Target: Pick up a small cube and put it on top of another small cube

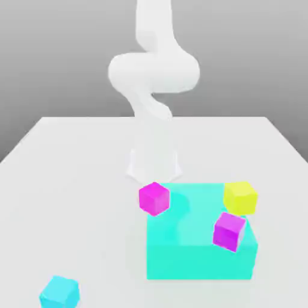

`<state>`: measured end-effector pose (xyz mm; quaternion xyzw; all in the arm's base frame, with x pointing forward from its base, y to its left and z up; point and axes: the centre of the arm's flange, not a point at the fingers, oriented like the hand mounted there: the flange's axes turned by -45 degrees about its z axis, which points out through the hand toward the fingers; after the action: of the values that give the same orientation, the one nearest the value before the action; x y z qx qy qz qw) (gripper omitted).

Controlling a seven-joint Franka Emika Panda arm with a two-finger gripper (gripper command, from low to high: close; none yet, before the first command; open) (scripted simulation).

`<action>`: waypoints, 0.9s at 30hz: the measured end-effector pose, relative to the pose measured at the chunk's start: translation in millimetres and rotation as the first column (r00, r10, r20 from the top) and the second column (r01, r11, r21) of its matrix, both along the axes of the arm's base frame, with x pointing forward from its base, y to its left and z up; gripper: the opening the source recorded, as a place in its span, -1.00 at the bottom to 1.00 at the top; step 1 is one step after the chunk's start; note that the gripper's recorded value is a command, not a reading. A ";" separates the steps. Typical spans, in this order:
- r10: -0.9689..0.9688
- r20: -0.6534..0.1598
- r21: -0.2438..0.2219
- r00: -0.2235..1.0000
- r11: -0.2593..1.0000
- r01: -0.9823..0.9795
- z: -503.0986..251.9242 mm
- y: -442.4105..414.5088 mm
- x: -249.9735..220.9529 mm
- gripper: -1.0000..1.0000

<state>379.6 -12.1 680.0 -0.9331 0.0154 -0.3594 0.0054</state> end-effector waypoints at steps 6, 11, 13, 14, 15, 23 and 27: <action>-0.038 -0.157 0.025 0.987 0.999 0.043 -86.7 -32.9 68.5 0.00; -0.072 -0.281 0.037 0.957 0.996 0.086 -167.5 -62.2 107.6 0.00; -0.086 -0.330 0.040 0.940 0.994 0.105 -201.7 -74.2 118.8 0.00; -0.093 -0.354 0.040 0.930 0.993 0.114 -219.2 -80.3 123.3 0.00; -0.100 -0.378 0.040 0.920 0.991 0.124 -236.8 -86.3 127.2 0.00; -0.157 -0.557 0.027 0.815 0.978 0.207 -381.6 -136.0 132.2 0.00; -0.180 -0.638 0.010 0.748 0.970 0.241 -453.9 -156.4 118.6 0.00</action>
<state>498.3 -168.5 226.1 -0.9902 0.1379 -0.0218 0.0022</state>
